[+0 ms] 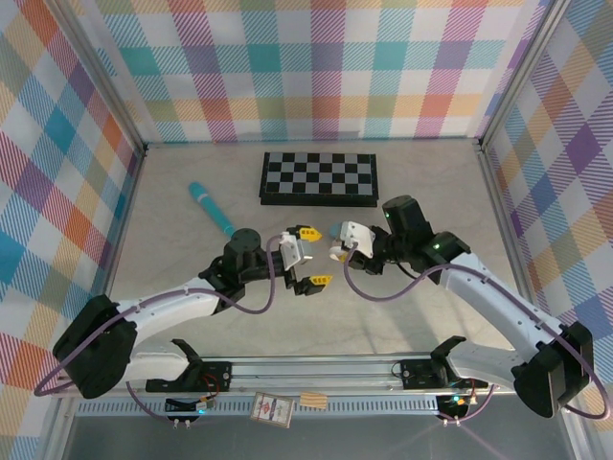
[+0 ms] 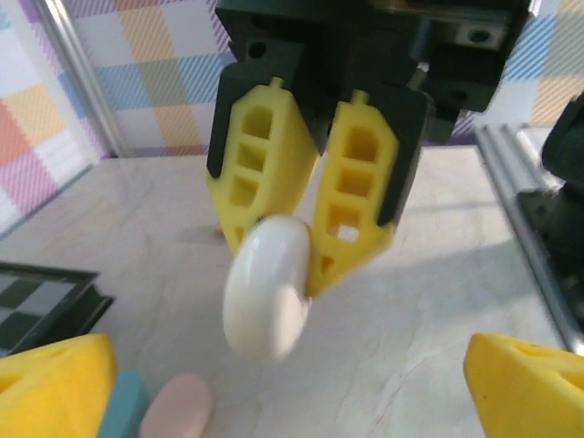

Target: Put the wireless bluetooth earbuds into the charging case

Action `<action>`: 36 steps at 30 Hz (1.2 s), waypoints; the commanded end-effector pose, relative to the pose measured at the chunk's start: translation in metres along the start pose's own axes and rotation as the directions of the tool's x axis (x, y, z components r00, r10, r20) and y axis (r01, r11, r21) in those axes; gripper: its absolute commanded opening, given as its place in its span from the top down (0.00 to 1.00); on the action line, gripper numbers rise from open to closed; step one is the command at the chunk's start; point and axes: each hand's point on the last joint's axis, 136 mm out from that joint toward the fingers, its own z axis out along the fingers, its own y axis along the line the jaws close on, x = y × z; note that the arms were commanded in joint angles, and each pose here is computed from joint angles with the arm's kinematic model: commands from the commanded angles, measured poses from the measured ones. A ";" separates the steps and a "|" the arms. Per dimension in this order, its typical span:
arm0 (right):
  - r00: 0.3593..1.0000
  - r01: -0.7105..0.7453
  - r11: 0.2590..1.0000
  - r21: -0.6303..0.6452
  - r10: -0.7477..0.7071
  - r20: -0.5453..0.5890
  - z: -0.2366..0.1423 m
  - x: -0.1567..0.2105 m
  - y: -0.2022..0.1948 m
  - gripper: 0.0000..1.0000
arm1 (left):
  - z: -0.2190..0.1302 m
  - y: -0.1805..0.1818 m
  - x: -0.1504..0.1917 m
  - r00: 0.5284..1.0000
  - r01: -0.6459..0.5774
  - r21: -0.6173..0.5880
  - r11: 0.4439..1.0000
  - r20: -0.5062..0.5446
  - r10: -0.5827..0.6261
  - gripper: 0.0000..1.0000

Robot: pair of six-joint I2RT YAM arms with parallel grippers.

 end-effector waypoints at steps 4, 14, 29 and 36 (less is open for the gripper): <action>0.803 -0.588 0.784 0.198 0.538 0.256 0.013 0.013 -0.055 0.81 | -0.017 0.012 0.031 0.995 -0.038 -0.133 0.990 -0.093 0.026 0.00; 0.257 -0.963 0.231 0.139 0.943 0.211 0.064 0.103 -0.028 0.84 | -0.021 -0.009 0.061 0.971 0.004 -0.030 1.000 -0.239 -0.011 0.00; 0.318 -0.915 0.254 0.315 0.933 0.171 0.062 0.128 -0.036 0.33 | -0.037 0.040 0.061 0.964 0.091 -0.297 0.951 -0.214 -0.159 0.00; 0.646 -0.709 0.446 0.546 0.720 0.252 -0.005 0.105 -0.089 0.00 | -0.117 0.126 0.079 0.960 0.110 -0.754 0.647 -0.088 -0.265 0.00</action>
